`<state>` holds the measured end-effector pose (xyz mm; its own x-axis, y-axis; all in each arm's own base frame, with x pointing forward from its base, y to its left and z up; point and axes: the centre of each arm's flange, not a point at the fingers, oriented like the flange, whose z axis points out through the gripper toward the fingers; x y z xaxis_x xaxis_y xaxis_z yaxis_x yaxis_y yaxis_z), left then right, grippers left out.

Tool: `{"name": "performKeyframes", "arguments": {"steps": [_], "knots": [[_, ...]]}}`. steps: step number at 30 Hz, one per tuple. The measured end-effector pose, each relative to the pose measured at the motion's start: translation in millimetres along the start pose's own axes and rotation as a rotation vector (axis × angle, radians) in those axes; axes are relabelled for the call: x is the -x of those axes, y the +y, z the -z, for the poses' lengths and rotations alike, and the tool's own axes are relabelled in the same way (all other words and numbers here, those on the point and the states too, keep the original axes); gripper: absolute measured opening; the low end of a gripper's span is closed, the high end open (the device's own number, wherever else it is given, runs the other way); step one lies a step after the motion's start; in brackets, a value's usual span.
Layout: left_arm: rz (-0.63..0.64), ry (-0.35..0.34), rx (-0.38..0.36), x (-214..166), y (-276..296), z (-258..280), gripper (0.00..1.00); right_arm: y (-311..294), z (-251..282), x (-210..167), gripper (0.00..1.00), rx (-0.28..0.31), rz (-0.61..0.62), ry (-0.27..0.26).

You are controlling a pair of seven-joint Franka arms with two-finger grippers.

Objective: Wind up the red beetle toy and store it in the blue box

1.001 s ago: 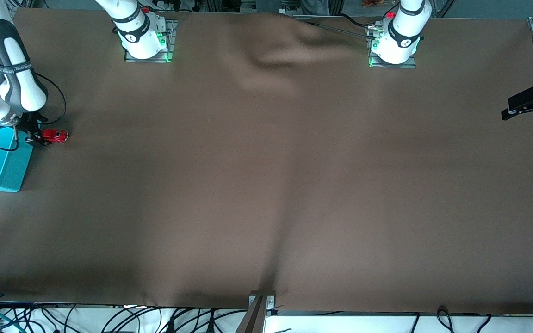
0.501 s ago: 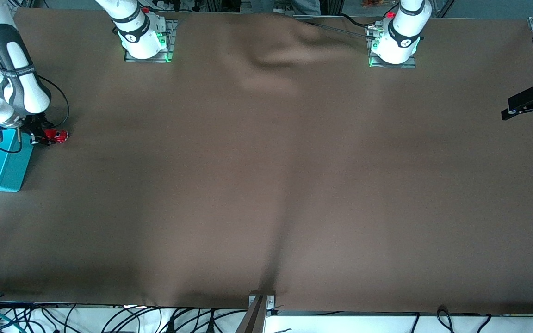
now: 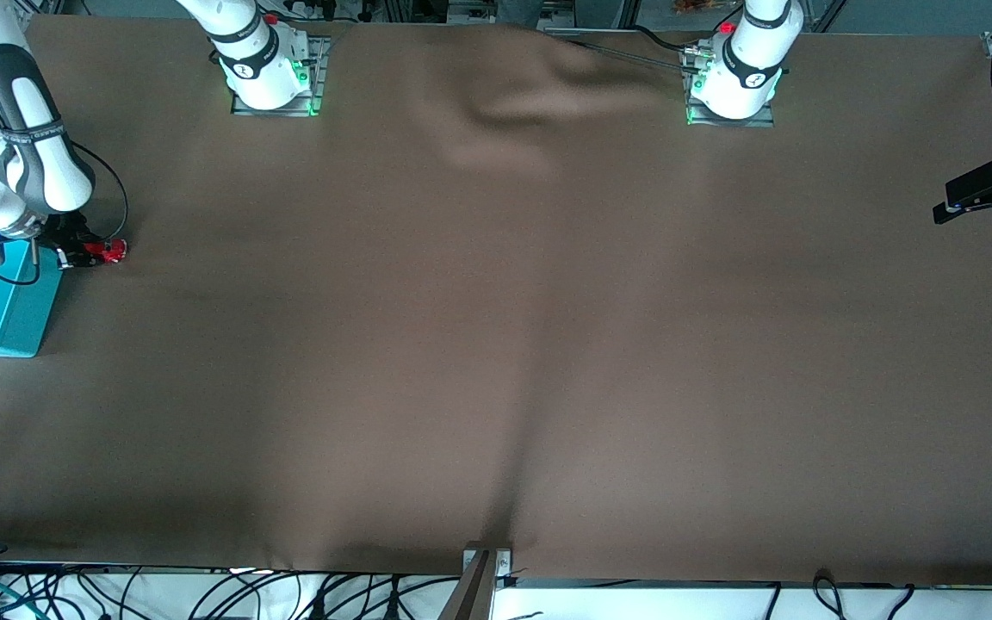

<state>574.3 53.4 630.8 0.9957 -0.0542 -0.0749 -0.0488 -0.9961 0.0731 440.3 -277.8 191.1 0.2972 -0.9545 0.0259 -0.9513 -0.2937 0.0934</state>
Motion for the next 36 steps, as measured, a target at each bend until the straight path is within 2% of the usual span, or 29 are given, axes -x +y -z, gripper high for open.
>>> {"name": "performKeyframes", "arguments": {"steps": [23, 36], "knots": [[0.0, 0.0, 0.0, 0, 0, 0, 1.0, -49, 38, 43, 0.47, -0.063, 0.127, -0.019], [0.0, 0.0, 0.0, 0, 0, 0, 1.0, -70, 68, 58, 0.47, 0.004, 0.305, 0.021]]}}
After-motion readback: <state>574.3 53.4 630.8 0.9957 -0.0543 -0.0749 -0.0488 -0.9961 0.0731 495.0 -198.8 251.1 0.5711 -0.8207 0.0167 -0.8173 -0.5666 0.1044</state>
